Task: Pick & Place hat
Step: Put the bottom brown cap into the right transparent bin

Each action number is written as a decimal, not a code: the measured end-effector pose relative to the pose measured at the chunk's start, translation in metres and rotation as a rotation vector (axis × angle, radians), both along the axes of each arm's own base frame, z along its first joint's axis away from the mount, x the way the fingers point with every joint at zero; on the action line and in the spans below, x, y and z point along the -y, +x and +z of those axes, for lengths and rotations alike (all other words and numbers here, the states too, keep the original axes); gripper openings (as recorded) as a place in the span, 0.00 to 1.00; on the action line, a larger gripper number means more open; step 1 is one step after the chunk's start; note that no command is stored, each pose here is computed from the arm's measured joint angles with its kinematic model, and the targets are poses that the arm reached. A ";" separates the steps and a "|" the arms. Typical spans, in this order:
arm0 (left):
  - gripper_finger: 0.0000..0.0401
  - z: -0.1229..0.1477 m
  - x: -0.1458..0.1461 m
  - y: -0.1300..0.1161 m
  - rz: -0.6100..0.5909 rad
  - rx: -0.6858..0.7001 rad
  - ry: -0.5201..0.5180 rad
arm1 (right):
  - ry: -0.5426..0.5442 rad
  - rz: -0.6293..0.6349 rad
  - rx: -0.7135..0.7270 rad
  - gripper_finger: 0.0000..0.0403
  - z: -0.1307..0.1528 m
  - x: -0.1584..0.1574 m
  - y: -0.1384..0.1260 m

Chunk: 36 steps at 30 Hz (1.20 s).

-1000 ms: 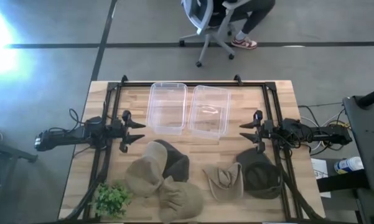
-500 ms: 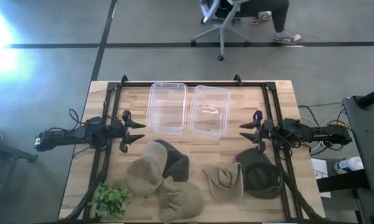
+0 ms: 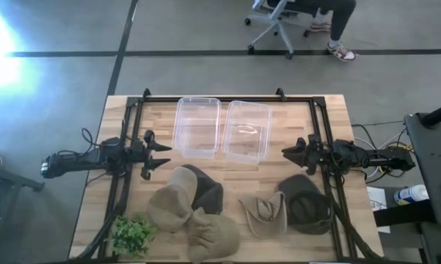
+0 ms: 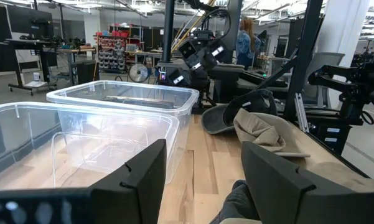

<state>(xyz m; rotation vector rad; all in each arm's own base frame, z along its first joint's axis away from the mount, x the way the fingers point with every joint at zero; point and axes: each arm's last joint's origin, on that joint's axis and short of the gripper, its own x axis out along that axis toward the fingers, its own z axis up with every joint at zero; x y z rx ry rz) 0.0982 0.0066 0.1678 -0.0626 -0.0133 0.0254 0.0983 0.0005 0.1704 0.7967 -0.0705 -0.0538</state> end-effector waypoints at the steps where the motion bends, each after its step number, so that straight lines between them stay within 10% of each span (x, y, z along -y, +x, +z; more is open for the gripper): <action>1: 0.50 0.000 0.000 0.000 0.000 0.001 0.000 | 0.062 -0.001 0.003 0.38 0.000 0.000 0.000; 10: 0.50 0.000 0.000 0.000 0.000 0.000 0.000 | 0.306 -0.035 0.166 0.37 0.013 0.002 -0.002; 16: 0.50 0.000 0.000 0.000 0.000 0.000 0.000 | 0.433 0.195 0.262 0.38 0.026 -0.004 0.001; 36: 0.50 0.000 0.000 0.000 0.000 0.000 0.000 | 0.550 0.490 -0.676 0.65 0.042 -0.101 0.113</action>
